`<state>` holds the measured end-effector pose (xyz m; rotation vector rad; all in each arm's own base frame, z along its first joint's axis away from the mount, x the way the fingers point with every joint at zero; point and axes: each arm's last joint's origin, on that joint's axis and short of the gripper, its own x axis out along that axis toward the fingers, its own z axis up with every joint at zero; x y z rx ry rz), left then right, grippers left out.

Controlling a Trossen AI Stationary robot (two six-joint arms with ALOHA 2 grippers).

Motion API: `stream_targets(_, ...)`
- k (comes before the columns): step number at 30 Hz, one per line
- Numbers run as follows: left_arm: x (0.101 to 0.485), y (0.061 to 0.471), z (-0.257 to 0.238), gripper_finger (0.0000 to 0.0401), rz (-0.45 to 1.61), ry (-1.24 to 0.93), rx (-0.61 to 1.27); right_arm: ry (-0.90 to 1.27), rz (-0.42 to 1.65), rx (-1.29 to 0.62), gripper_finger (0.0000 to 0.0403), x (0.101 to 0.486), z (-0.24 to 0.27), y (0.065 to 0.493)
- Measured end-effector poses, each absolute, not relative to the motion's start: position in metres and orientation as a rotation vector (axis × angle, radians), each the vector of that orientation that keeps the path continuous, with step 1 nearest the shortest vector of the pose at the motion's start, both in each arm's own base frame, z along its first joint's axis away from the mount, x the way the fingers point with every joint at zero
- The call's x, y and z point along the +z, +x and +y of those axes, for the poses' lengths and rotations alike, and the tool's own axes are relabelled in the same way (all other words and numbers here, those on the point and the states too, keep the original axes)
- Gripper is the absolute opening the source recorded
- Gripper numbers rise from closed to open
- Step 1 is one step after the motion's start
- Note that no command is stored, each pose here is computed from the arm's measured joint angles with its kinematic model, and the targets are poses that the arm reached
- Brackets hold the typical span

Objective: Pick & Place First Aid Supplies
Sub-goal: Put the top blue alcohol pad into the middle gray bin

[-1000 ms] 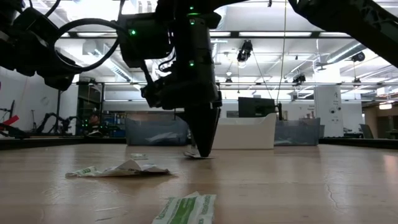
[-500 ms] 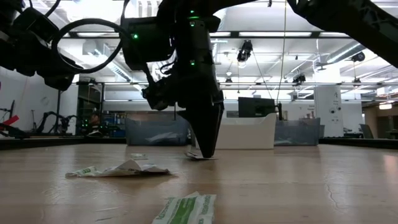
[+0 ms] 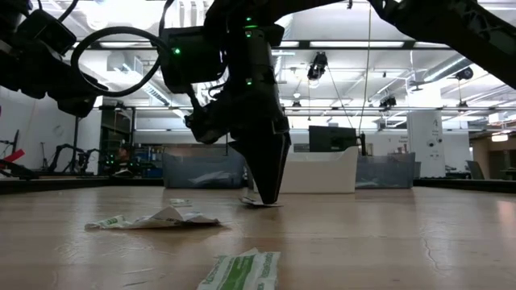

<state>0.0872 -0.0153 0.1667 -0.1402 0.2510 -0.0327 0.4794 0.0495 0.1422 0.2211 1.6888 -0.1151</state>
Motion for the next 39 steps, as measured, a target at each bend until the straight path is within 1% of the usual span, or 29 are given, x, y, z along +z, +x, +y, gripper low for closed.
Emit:
stream_targets(7, 0.167, 0.087, -0.015, 0.0094, 0.251, -0.138, -0.033, 0.221, 1.685, -0.114, 0.0129, 0.148, 0.049, 0.478)
stream_targets(13, 0.167, 0.087, -0.015, 0.0094, 0.251, -0.138, -0.033, 0.229, 1.658, -0.118, 0.0138, 0.16, 0.049, 0.477)
stream_targets(18, 0.167, 0.087, -0.015, 0.0094, 0.251, -0.136, -0.033, 0.247, 1.653, -0.137, 0.0145, 0.16, 0.049, 0.477)
stream_targets(23, 0.167, 0.087, -0.015, 0.0094, 0.251, -0.135, -0.033, 0.262, 1.654, -0.154, 0.0146, 0.156, 0.049, 0.477)
stream_targets(34, 0.167, 0.087, -0.015, 0.0094, 0.251, -0.135, -0.033, 0.299, 1.657, -0.213, 0.0148, 0.135, 0.05, 0.473)
stream_targets(39, 0.167, 0.087, -0.015, 0.0094, 0.251, -0.135, -0.033, 0.323, 1.658, -0.245, 0.0139, 0.127, 0.05, 0.471)
